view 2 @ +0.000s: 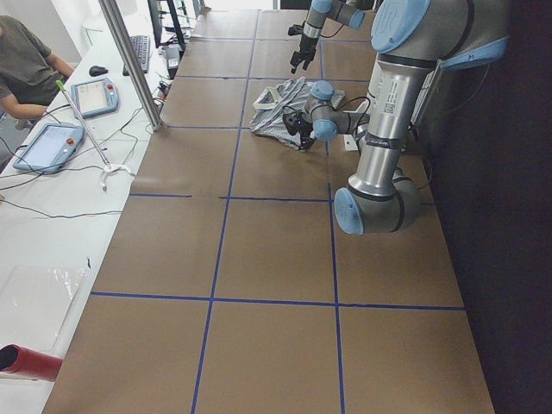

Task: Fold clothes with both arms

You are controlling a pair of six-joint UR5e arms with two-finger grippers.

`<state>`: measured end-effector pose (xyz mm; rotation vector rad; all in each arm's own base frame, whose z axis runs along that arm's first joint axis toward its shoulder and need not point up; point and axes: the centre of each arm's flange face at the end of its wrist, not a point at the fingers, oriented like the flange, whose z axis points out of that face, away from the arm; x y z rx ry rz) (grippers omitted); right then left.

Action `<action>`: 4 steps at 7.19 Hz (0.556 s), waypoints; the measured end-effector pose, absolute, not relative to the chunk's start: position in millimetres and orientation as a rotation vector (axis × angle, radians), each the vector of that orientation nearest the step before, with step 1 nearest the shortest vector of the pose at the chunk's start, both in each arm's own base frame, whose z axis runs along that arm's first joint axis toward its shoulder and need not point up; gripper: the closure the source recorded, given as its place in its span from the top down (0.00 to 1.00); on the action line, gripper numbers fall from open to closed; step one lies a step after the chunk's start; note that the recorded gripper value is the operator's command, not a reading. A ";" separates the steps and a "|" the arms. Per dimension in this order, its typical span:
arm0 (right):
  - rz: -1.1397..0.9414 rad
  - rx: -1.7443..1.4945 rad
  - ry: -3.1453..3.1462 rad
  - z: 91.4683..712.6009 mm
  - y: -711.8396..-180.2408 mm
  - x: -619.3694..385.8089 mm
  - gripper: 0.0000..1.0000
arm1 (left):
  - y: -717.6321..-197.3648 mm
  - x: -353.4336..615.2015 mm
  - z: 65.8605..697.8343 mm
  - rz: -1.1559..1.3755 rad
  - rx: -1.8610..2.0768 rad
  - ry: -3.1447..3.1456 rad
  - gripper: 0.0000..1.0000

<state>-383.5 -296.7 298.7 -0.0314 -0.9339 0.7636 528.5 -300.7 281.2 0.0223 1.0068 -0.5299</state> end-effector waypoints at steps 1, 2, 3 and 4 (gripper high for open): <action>0.763 -0.029 -0.933 299.0 -297.6 -384.1 1.00 | -290.9 535.9 284.7 -0.516 0.015 0.982 0.73; 0.763 -0.028 -0.931 299.7 -298.1 -384.9 1.00 | -283.0 543.0 286.9 -0.502 0.008 0.969 0.71; 0.763 -0.029 -0.929 300.5 -298.6 -385.8 1.00 | -278.8 547.6 288.4 -0.492 0.005 0.961 0.68; 0.763 -0.030 -0.929 300.7 -298.7 -386.3 1.00 | -278.1 549.3 288.8 -0.489 0.007 0.959 0.67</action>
